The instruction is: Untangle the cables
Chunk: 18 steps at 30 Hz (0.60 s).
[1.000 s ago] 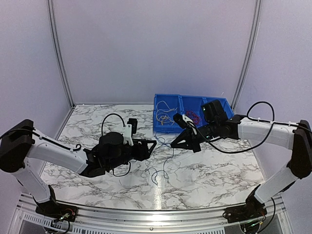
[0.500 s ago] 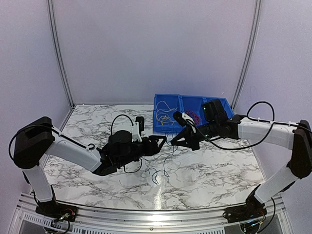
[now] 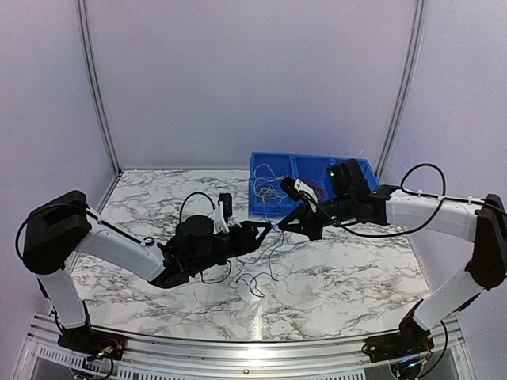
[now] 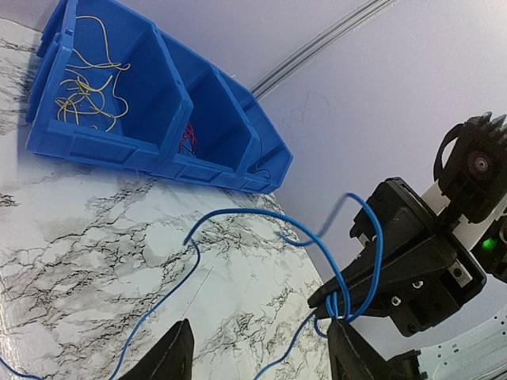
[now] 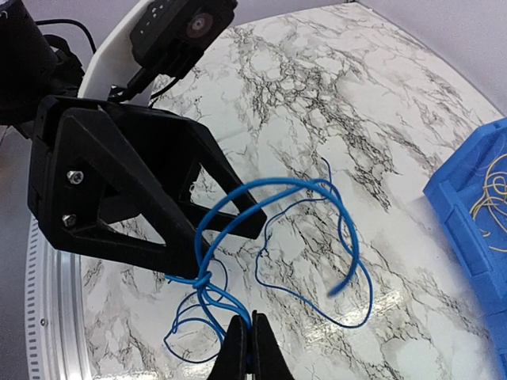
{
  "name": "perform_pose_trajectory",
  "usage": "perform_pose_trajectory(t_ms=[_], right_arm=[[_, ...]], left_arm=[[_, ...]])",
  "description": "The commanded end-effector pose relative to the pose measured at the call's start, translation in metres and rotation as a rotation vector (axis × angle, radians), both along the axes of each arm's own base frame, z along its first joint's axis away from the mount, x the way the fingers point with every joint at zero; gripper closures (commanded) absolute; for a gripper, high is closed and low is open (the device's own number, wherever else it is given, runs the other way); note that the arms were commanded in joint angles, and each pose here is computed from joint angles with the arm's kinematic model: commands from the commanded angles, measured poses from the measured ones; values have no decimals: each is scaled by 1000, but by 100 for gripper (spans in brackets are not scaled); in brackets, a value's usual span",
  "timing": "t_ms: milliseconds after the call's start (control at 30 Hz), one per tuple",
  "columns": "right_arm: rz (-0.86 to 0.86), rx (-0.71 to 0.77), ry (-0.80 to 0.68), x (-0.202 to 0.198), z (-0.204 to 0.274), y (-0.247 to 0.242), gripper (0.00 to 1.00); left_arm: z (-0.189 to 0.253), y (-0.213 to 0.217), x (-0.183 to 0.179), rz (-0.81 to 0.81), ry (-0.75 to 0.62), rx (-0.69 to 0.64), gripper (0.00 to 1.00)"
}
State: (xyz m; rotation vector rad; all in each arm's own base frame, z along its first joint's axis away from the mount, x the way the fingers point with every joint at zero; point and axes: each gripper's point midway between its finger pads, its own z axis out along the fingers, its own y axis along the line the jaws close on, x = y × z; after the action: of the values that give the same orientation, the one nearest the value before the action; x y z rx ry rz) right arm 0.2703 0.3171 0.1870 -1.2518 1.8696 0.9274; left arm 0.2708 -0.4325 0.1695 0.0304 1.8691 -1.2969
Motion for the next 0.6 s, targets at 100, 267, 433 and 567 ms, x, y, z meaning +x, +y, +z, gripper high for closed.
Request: perform_pose_trajectory(t_ms=[100,267,433,567], right_arm=[[-90,1,-67,26,16,0,100],[-140,-20,-84,35,18,-3,100],[-130,-13,-78,35,20,-1,100],[-128,-15,-86,33,21,-1,100]], left_arm=[[10,-1,-4,16,32,-74,41],[2,-2,-4,19,61,-69,41],[5,-14,-1,4,63,-86,41],[3,-21,4,11,59,-85,43]])
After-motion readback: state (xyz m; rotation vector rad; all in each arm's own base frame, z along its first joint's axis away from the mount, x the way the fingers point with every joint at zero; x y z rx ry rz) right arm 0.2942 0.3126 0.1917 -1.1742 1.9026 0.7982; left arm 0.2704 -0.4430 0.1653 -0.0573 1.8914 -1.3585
